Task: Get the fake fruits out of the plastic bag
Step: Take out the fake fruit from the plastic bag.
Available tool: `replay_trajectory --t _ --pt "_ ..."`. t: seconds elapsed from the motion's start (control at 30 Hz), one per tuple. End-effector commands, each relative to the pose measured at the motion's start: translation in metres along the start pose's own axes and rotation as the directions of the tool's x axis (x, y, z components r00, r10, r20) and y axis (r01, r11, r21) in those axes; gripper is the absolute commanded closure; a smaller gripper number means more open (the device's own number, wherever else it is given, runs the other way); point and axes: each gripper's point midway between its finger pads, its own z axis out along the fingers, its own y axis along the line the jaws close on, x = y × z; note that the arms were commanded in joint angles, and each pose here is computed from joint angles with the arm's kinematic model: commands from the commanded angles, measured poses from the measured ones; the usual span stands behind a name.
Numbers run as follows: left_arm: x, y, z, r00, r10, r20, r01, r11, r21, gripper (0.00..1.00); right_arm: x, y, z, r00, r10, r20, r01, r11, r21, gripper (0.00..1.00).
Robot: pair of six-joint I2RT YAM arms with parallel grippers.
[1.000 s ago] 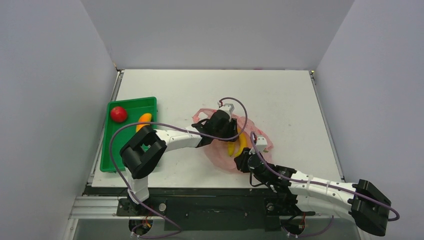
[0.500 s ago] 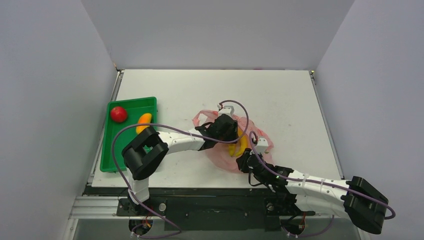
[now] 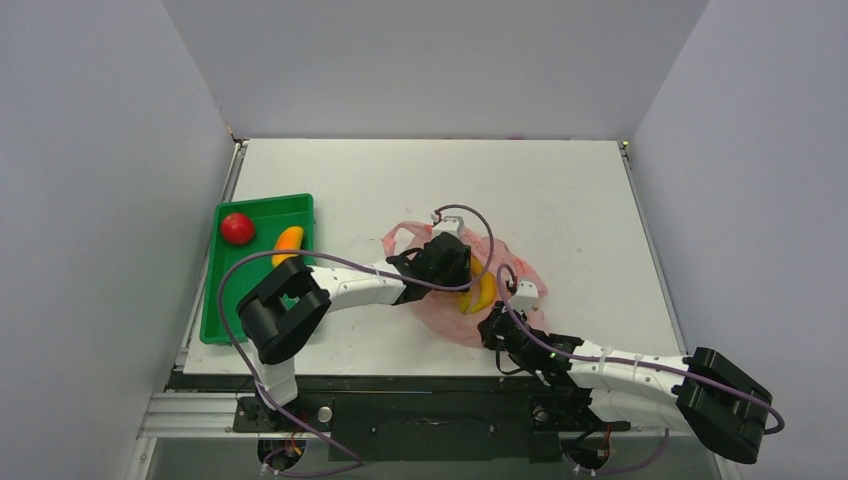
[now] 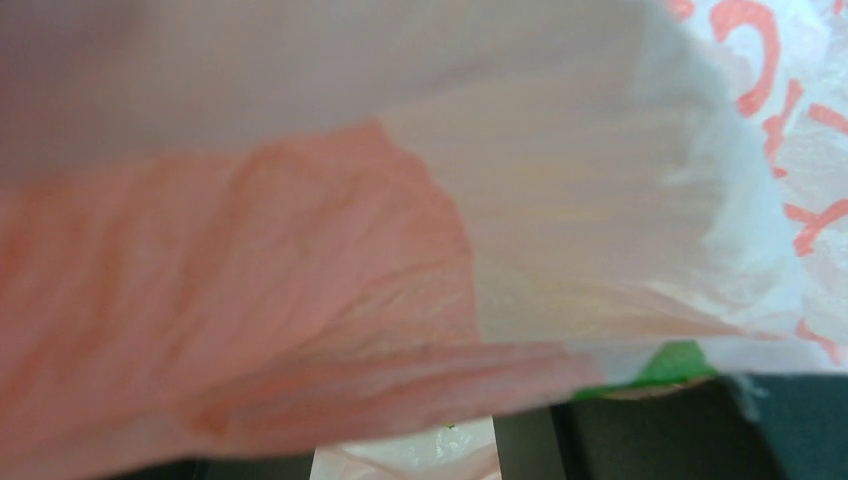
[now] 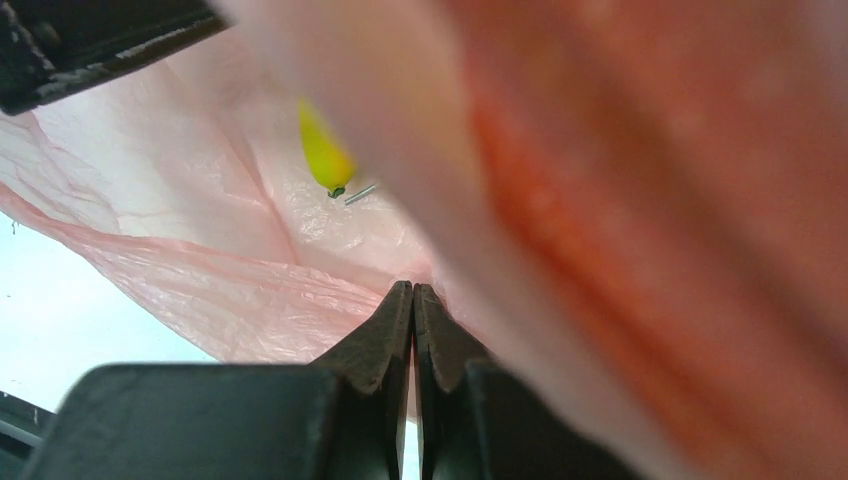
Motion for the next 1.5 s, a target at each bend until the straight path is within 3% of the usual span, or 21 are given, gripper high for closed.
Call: replay_trajectory --t 0.0,0.23,0.4,0.5,0.67,0.73,0.9,1.1,1.2,1.33,1.37,1.4,1.43,1.47 --pt "-0.009 -0.015 0.009 1.000 0.001 0.009 -0.001 1.000 0.020 0.49 -0.008 0.001 0.002 0.998 0.043 0.040 -0.043 0.999 -0.001 1.00" --pt "0.000 -0.013 0.030 0.999 0.030 -0.038 -0.031 0.999 -0.016 0.51 -0.014 0.003 0.000 0.997 0.048 0.059 -0.048 0.999 -0.014 1.00" --pt "0.006 -0.016 0.036 0.996 0.050 -0.074 -0.050 0.999 -0.007 0.64 -0.017 0.002 0.000 0.996 0.052 0.072 -0.051 0.999 -0.014 1.00" --pt "0.007 -0.025 0.029 0.993 0.070 -0.095 -0.065 0.997 0.048 0.79 -0.018 0.001 0.001 0.996 0.051 0.078 -0.051 0.999 -0.009 1.00" --pt "0.001 -0.062 -0.003 0.986 0.098 -0.137 -0.058 0.960 0.272 0.90 -0.023 -0.003 0.002 0.994 0.052 0.100 -0.054 0.998 0.013 1.00" --pt "-0.003 -0.084 -0.026 0.980 0.103 -0.170 -0.029 0.919 0.392 0.92 -0.026 -0.005 0.003 0.992 0.057 0.115 -0.060 0.998 0.022 1.00" --pt "0.002 -0.097 -0.062 0.965 0.099 -0.242 0.047 0.847 0.530 0.96 -0.037 -0.011 0.002 0.985 0.076 0.153 -0.083 0.996 0.041 1.00" --pt "-0.005 -0.110 -0.116 0.963 0.057 -0.265 0.158 0.678 0.718 1.00 -0.047 -0.027 -0.002 0.971 0.105 0.215 -0.126 0.988 0.088 1.00" --pt "-0.003 -0.113 -0.150 0.955 0.067 -0.290 0.203 0.564 0.800 1.00 -0.051 -0.037 -0.004 0.962 0.126 0.241 -0.156 0.981 0.112 1.00" --pt "0.008 -0.111 -0.193 0.946 0.158 -0.284 0.181 0.470 0.864 1.00 -0.056 -0.048 -0.006 0.955 0.130 0.266 -0.174 0.973 0.149 1.00" --pt "0.014 -0.105 -0.199 0.936 0.175 -0.306 0.190 0.482 0.855 1.00 -0.057 -0.050 -0.006 0.954 0.131 0.269 -0.177 0.972 0.156 1.00" --pt "0.012 -0.103 -0.214 0.943 0.216 -0.253 0.132 0.456 0.880 1.00 -0.058 -0.053 -0.005 0.953 0.133 0.273 -0.183 0.969 0.167 1.00" --pt "0.019 -0.095 -0.218 0.930 0.231 -0.287 0.147 0.484 0.863 1.00 -0.058 -0.055 -0.004 0.954 0.131 0.270 -0.182 0.967 0.176 1.00" --pt "0.013 -0.093 -0.233 0.941 0.267 -0.208 0.063 0.464 0.884 1.00 -0.060 -0.056 -0.004 0.953 0.132 0.274 -0.186 0.966 0.182 1.00"
